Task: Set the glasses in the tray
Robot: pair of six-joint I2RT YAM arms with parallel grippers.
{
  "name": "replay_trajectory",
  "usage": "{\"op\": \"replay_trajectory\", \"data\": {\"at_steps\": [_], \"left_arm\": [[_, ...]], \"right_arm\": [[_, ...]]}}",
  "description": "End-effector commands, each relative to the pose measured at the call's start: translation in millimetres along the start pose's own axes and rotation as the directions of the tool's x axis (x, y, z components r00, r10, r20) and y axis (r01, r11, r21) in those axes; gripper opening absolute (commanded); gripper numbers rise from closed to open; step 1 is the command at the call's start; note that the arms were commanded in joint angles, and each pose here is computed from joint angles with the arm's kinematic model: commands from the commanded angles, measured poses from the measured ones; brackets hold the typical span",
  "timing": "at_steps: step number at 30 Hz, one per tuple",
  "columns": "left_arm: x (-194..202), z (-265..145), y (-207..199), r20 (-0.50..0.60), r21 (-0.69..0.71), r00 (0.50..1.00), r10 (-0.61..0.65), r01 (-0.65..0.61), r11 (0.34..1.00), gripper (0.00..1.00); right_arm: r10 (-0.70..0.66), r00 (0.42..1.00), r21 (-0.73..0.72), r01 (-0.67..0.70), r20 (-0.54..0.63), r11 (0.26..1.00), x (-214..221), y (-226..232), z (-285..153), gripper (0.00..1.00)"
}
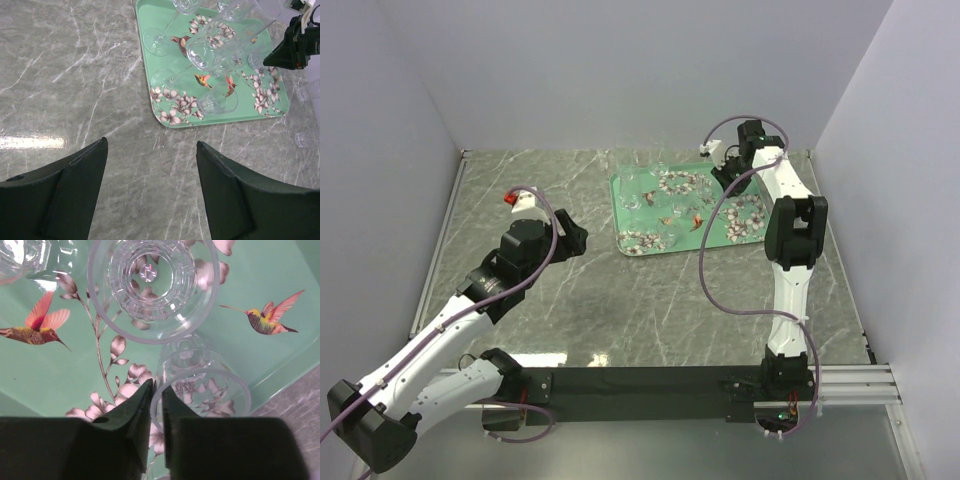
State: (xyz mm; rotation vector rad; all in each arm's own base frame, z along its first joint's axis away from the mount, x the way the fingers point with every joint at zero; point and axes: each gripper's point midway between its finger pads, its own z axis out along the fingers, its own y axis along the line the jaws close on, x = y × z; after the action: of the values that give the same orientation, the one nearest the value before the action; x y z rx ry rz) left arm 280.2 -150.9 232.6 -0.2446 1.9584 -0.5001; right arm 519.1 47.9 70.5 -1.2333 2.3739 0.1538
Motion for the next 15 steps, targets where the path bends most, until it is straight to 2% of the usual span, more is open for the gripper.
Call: {"op": "replay_trajectory", "data": {"at_steps": [1,4,6,11,15], "left_arm": [[-9,-2,-3,0.034,0.01,0.999,-0.027,0.027,1.0,0.77],[-9,-1,-3,0.034,0.01,0.999,-0.023,0.022,1.0,0.77],[-9,-1,-3,0.033,0.011,0.999,-0.021,0.021,1.0,0.77],[-13,-3,-6,0.041,0.022,0.999,-0.021,0.02,1.0,0.79],[-12,-6,-7,0.047,0.043,0.998,-0.028,0.026,0.999,0.84]], "right_arm": [[-0.028,0.999,0.046,0.027,0.016,0.999,-10,-9,-12,0.25],[-0.027,0.999,0.055,0.025,0.029,0.998,-11,-9,-17,0.34],[-0.026,0.999,0.064,0.024,0.038,0.998,-14,-9,-24,0.37],[0.0,0.997,0.085,-0.007,0.08,0.996,-24,-9,-49,0.4],[0.019,0.993,0.106,-0.031,0.114,0.994,-25,0,-79,0.44]]}}
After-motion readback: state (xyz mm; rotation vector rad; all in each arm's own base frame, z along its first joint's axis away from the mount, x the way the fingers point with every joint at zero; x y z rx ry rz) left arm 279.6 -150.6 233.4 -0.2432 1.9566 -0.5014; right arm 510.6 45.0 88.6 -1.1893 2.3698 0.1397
